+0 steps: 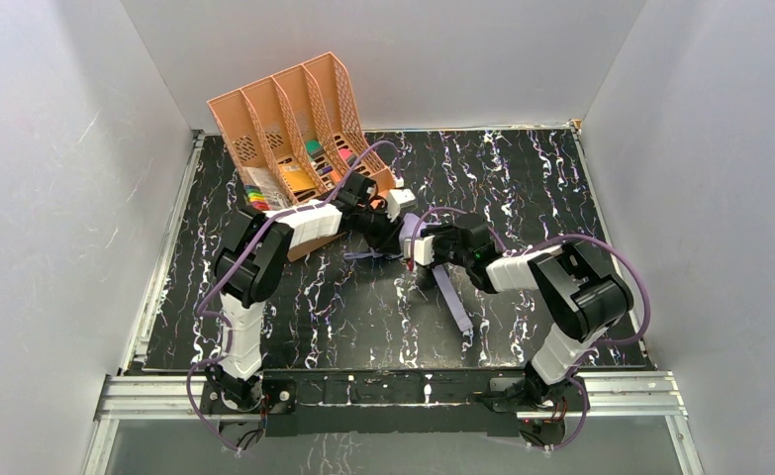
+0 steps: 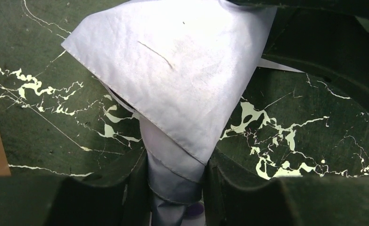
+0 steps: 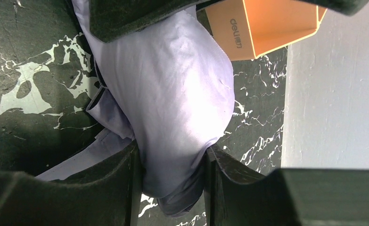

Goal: Put away the umbrella

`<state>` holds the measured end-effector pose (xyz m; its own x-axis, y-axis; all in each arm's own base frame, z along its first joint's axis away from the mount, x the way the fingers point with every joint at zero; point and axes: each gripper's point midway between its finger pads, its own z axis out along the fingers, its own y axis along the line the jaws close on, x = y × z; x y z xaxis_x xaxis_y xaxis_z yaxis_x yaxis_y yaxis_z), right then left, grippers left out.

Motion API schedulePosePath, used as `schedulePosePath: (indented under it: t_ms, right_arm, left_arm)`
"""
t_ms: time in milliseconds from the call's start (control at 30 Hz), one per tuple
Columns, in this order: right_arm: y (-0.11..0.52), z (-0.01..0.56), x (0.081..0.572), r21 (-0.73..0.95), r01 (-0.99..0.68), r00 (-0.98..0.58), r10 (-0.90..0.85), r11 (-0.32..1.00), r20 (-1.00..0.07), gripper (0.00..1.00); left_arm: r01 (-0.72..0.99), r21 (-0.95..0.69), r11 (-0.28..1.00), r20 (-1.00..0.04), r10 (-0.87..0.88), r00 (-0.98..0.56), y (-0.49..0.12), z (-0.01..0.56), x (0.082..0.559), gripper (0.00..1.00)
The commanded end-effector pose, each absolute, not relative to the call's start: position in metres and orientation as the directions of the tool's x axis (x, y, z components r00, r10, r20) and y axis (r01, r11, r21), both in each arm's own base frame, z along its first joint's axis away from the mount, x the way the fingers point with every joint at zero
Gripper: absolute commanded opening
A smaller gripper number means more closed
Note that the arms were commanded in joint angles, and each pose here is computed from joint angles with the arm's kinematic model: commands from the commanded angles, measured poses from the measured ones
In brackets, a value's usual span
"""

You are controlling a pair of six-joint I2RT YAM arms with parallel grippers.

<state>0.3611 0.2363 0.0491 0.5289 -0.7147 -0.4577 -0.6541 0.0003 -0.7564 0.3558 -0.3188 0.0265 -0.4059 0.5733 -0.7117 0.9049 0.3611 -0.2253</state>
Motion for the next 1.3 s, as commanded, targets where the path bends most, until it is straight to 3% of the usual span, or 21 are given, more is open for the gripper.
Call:
schedulePosePath:
  t_ms: [0,133,267,367,433,467,533,633,833,1267]
  right_arm:
    - [0.24,0.032,0.33,-0.618,-0.786,0.44,-0.692,0.01,-0.572,0.3]
    - [0.244,0.053,0.333,-0.57,-0.814,0.359,-0.673,0.113,-0.647,0.51]
    - [0.241,0.084,0.343,-0.476,-0.817,0.187,-0.632,0.325,-0.752,0.66]
    - [0.237,0.127,0.33,-0.208,-0.778,-0.082,-0.424,0.593,-0.902,0.71]
    - [0.222,0.142,0.319,-0.009,-0.664,-0.293,-0.271,0.748,-0.917,0.71]
    - [0.204,0.136,0.312,0.092,-0.533,-0.433,-0.178,0.841,-0.884,0.69]
    - [0.179,0.128,0.302,0.145,-0.367,-0.54,-0.084,0.919,-0.837,0.67]
    - [0.146,0.089,0.268,0.159,-0.177,-0.775,-0.038,0.971,-0.631,0.72]
    - [0.141,0.05,0.245,0.154,-0.162,-0.899,-0.081,0.975,-0.43,0.78]
    - [0.146,0.025,0.23,0.107,-0.174,-0.93,-0.127,0.979,-0.345,0.73]
  left_arm:
    - [0.86,-0.215,0.463,-0.601,0.631,-0.491,-0.297,-0.007,0.352,0.02]
    - [0.853,-0.176,0.492,-0.586,0.643,-0.492,-0.288,-0.01,0.351,0.01]
    - [0.84,-0.159,0.518,-0.579,0.64,-0.505,-0.283,-0.011,0.35,0.01]
    - [0.824,-0.157,0.544,-0.562,0.637,-0.527,-0.277,-0.014,0.347,0.01]
    - [0.807,-0.166,0.567,-0.549,0.626,-0.553,-0.275,-0.017,0.345,0.0]
    - [0.797,-0.17,0.58,-0.542,0.62,-0.567,-0.274,-0.02,0.344,0.0]
    - [0.784,-0.188,0.592,-0.537,0.607,-0.587,-0.275,-0.021,0.341,0.0]
    - [0.769,-0.181,0.613,-0.519,0.605,-0.604,-0.27,-0.025,0.337,0.0]
    - [0.775,-0.174,0.608,-0.515,0.614,-0.598,-0.269,-0.026,0.334,0.0]
    - [0.781,-0.167,0.601,-0.512,0.625,-0.59,-0.27,-0.026,0.333,0.0]
